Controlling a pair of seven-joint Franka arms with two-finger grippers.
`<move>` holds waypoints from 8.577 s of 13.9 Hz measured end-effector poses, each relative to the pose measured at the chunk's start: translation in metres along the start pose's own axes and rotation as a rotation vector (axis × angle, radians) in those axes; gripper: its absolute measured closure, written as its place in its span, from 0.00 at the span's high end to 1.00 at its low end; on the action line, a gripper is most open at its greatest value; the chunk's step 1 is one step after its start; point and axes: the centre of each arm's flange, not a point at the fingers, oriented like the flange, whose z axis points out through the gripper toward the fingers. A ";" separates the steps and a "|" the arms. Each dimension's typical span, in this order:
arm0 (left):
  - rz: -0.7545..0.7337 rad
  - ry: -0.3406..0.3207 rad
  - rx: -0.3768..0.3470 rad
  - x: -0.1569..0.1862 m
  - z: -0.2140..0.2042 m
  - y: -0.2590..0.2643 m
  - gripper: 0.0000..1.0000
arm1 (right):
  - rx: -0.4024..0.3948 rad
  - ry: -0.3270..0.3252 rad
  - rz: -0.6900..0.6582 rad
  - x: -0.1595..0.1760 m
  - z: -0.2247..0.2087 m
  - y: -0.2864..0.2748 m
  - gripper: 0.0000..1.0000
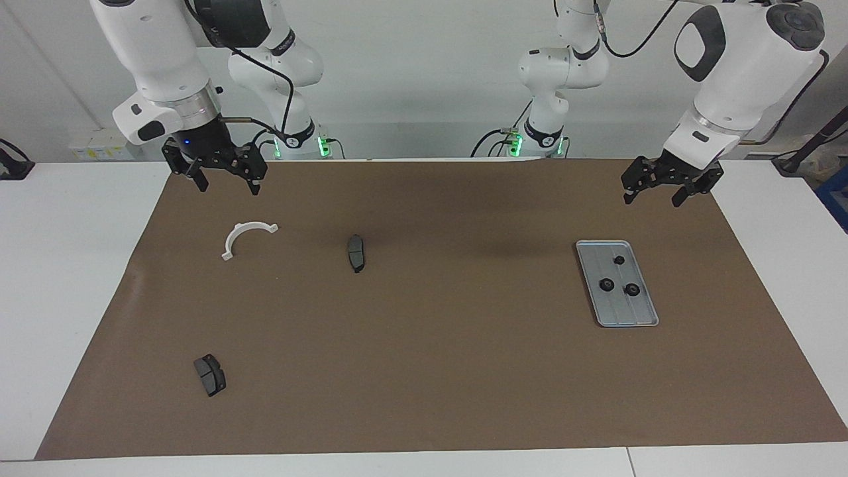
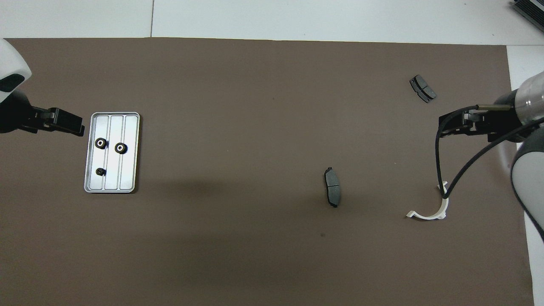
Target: Place bearing gear from tray to pile
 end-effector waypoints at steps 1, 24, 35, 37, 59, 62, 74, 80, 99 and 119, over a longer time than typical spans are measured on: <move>0.001 0.000 0.000 0.000 0.000 0.001 1.00 | 0.000 0.000 0.000 0.000 0.000 0.000 1.00; -0.185 0.095 0.019 0.016 0.269 -0.033 0.68 | 0.000 0.000 0.003 0.000 0.000 0.002 1.00; -0.241 0.105 0.018 0.014 0.290 -0.032 0.39 | 0.000 0.000 0.003 0.000 0.000 0.002 1.00; -0.242 0.105 0.017 0.013 0.290 -0.032 0.35 | 0.000 0.000 0.002 0.000 0.000 0.001 1.00; -0.320 0.109 -0.061 -0.034 0.283 0.334 0.35 | 0.009 0.038 -0.010 0.003 -0.004 -0.006 1.00; -0.325 0.108 -0.057 -0.033 0.284 0.331 0.63 | 0.009 0.038 -0.010 0.003 -0.004 -0.007 1.00; -0.362 0.138 0.005 0.060 0.215 0.042 0.91 | 0.034 0.033 -0.007 0.002 -0.004 -0.008 1.00; -0.187 0.099 0.035 0.036 0.241 -0.072 0.90 | 0.043 0.069 -0.027 0.005 0.000 -0.019 1.00; -0.173 0.124 0.041 0.011 0.286 -0.080 0.34 | 0.106 0.086 0.196 -0.037 0.210 -0.348 1.00; -0.290 0.137 0.001 0.047 0.248 0.043 0.34 | 0.025 0.002 0.154 -0.079 0.320 -0.416 0.48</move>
